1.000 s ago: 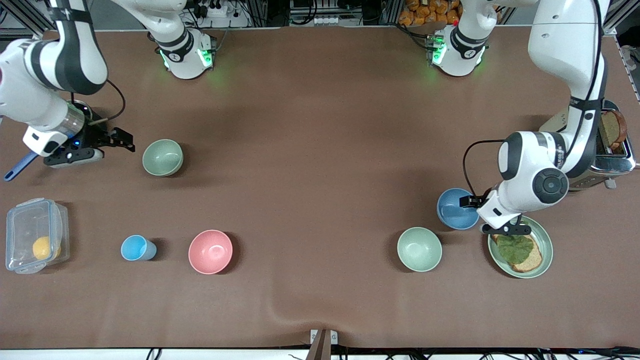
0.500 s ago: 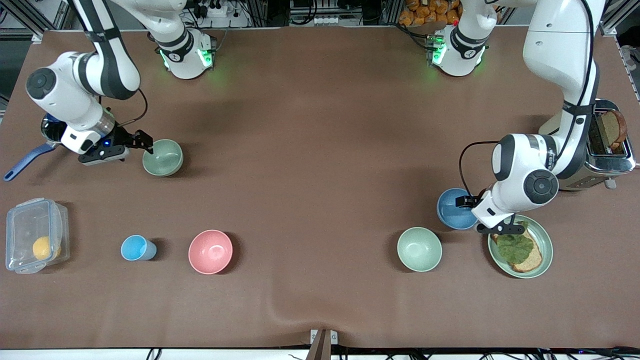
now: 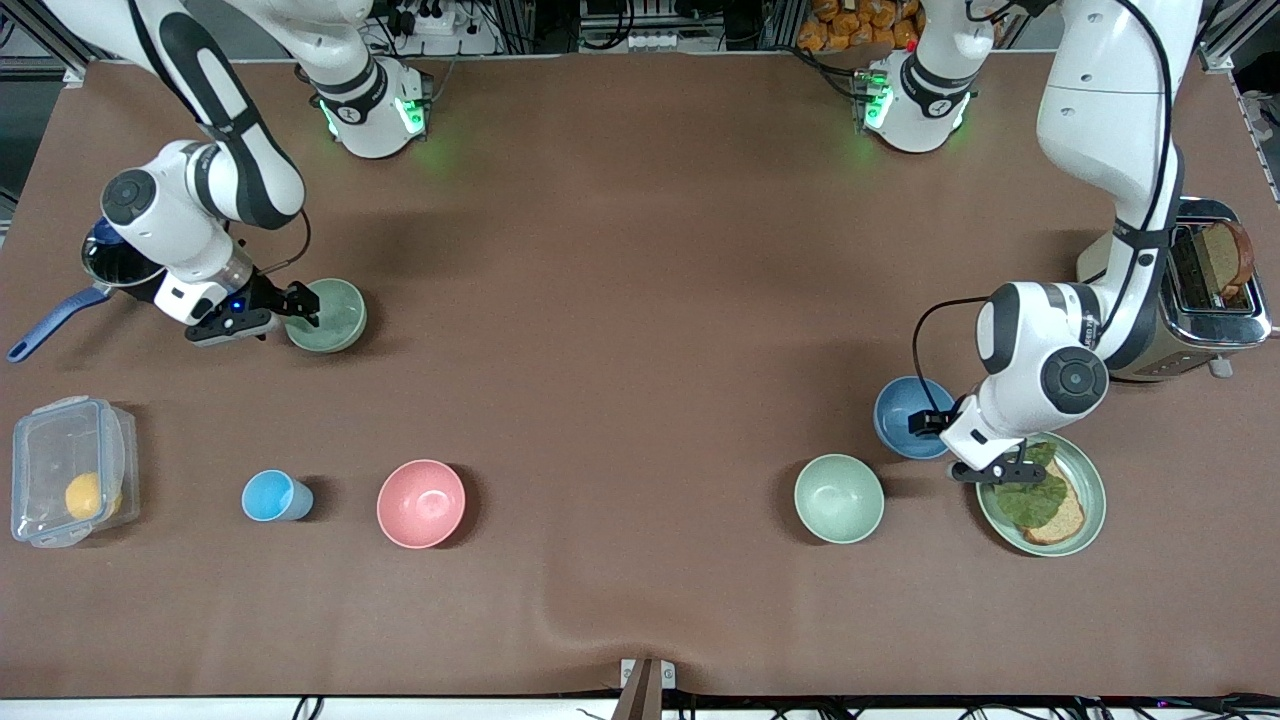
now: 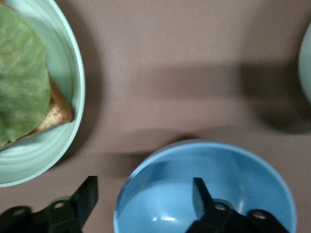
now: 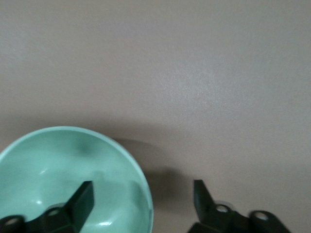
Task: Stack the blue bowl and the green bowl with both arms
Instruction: 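Grasp the green bowl with the right gripper while the left gripper grasps the blue bowl, then carry the green bowl with the right gripper while the left gripper carries the blue bowl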
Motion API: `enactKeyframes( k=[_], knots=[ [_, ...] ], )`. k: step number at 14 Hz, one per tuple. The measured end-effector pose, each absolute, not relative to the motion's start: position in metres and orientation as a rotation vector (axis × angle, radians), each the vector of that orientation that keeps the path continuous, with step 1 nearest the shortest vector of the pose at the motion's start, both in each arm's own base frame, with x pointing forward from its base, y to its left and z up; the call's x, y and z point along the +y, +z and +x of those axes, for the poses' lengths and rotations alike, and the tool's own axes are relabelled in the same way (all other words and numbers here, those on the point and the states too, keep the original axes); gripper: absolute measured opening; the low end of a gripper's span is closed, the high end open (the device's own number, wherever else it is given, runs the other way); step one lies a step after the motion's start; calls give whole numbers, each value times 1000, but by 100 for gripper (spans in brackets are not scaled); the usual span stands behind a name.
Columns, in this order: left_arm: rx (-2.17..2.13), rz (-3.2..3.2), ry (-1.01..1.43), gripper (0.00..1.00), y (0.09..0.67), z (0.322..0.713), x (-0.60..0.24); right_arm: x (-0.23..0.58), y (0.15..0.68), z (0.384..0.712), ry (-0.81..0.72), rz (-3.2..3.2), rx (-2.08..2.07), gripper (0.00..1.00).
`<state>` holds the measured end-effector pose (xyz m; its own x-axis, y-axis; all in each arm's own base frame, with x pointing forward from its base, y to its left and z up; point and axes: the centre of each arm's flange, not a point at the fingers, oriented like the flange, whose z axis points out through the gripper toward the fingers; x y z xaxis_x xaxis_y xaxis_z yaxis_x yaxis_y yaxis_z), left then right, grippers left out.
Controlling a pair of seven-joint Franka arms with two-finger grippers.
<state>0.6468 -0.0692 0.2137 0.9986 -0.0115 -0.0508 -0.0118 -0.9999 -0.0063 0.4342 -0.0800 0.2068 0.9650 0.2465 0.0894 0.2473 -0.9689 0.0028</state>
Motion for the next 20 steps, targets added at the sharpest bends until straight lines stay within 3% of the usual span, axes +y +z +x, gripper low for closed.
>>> enactKeyframes(
  k=[3, 7, 14, 20],
  knots=[
    [-86, -3147, 27, 47, 210, 652, -78, -80, 200, 433, -131, -3104, -388, 51],
    [-108, -3152, 14, 12, 210, 653, -86, -80, 201, 434, -112, -3097, -367, 9],
    [-140, -3156, 17, 6, 240, 656, -74, -25, 243, 459, -4, -3080, -141, 5],
    [-162, -3176, 49, 6, 327, 648, -55, 74, 286, 469, 12, -3030, 96, 5]
  ],
)
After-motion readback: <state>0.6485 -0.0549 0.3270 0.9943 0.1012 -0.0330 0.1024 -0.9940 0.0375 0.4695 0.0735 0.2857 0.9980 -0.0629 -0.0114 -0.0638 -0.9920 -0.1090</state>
